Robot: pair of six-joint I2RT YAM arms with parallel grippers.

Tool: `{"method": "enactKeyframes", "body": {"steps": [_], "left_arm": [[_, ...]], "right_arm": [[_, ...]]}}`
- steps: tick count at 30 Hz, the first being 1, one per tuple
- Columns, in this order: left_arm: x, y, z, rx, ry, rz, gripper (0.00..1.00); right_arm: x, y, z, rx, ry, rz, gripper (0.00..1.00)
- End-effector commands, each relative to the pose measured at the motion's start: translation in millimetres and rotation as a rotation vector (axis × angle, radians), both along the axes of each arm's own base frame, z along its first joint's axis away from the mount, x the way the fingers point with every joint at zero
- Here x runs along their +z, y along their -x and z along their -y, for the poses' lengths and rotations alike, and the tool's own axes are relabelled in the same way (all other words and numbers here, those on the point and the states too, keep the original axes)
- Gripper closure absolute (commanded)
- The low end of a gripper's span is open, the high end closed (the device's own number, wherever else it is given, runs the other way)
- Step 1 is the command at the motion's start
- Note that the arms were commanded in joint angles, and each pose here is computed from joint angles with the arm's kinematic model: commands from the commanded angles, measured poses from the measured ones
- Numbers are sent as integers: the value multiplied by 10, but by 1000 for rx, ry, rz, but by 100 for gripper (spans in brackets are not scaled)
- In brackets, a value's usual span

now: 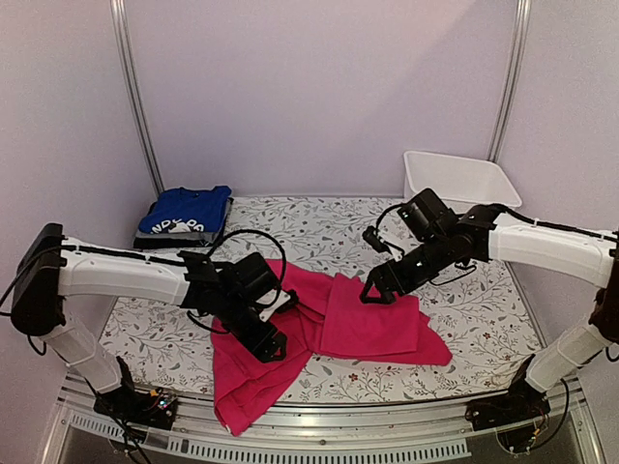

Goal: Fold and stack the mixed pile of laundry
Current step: Adjust the crumpled trousers at the center of the board.

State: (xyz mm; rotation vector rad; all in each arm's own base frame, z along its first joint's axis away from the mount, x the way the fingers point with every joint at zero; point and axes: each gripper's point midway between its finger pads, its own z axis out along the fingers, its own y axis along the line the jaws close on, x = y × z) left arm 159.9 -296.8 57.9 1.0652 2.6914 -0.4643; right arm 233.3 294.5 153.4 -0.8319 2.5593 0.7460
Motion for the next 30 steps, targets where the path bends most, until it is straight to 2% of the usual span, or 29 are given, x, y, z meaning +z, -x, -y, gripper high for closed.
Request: {"method": "enactKeyframes", "body": {"steps": [1,5,7,9,11,13,18,20,21,26,30], "left_arm": [[-205,-203,129,-17,-78,92,17],[-353,-260,362,-71,-85,113,12],[-447,-267,401,-104,-129,129,14],[-468,-284,411,-109,-141,144,18],[-444,-304,365,-100,-140,157,25],[-388,-332,291,-84,-129,159,36],[-71,-452,105,-22,-17,159,81],[128,-484,82,-14,60,167,98],[250,-497,77,-10,111,168,100],[960,-500,56,-21,401,208,100],[1318,-593,-250,96,575,204,100]], "right_arm": [[-374,-126,-69,-12,103,-3,17],[-747,-164,-81,-45,152,-52,15],[-983,-140,-38,-60,202,-100,17],[-1185,-80,27,-66,247,-147,24],[-1353,-21,127,-81,288,-184,36],[-1432,22,244,-102,314,-213,52],[-1197,-34,409,-152,271,-209,91],[-1015,-68,479,-170,241,-199,100],[-942,-88,516,-182,225,-199,100],[-402,-166,701,-234,94,-170,100],[-147,-191,1086,-345,58,-154,100]]}}
